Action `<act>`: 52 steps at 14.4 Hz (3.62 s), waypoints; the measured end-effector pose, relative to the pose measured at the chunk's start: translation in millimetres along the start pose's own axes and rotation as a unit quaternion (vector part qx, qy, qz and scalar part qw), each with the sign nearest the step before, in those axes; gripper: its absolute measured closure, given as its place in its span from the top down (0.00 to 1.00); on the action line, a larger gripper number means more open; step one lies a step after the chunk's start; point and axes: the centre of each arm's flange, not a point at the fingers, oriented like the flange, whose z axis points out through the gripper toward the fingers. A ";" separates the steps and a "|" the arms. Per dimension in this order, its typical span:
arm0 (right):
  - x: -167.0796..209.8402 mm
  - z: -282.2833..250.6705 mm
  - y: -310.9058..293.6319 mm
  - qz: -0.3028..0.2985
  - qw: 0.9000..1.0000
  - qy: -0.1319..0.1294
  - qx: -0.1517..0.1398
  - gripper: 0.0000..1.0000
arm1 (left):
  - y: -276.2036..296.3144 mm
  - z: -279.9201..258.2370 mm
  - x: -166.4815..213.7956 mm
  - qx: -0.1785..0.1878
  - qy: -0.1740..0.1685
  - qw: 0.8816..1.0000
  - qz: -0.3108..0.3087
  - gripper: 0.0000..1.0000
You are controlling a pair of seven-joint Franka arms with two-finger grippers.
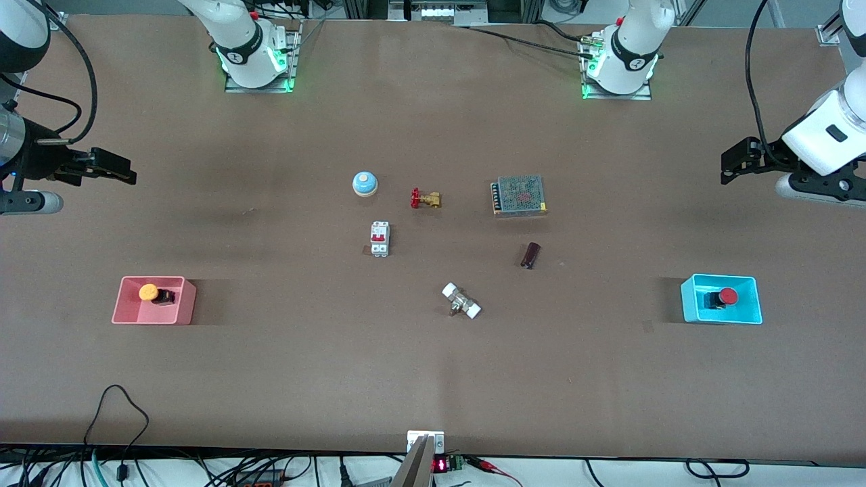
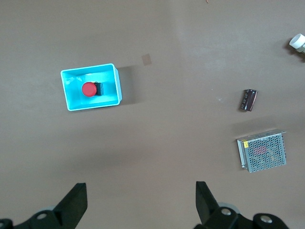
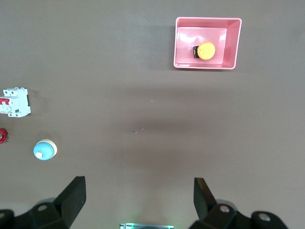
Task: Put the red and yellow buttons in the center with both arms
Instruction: 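Lower the right gripper to the yellow button while the left gripper reaches the red button, then close the right gripper on the yellow button while the left gripper grasps the red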
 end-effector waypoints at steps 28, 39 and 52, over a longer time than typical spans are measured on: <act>133.0 213.6 108.4 0.011 0.997 0.057 -0.058 1.00 | -114.1 189.9 135.6 0.017 -0.012 0.998 -0.061 1.00; 149.8 275.4 111.7 0.006 0.995 0.079 -0.059 1.00 | -170.5 336.5 123.4 -0.005 -0.023 0.997 -0.077 0.98; 150.0 312.9 111.1 -0.005 0.996 0.074 -0.058 1.00 | -170.9 372.4 105.7 -0.018 -0.022 0.998 -0.059 0.78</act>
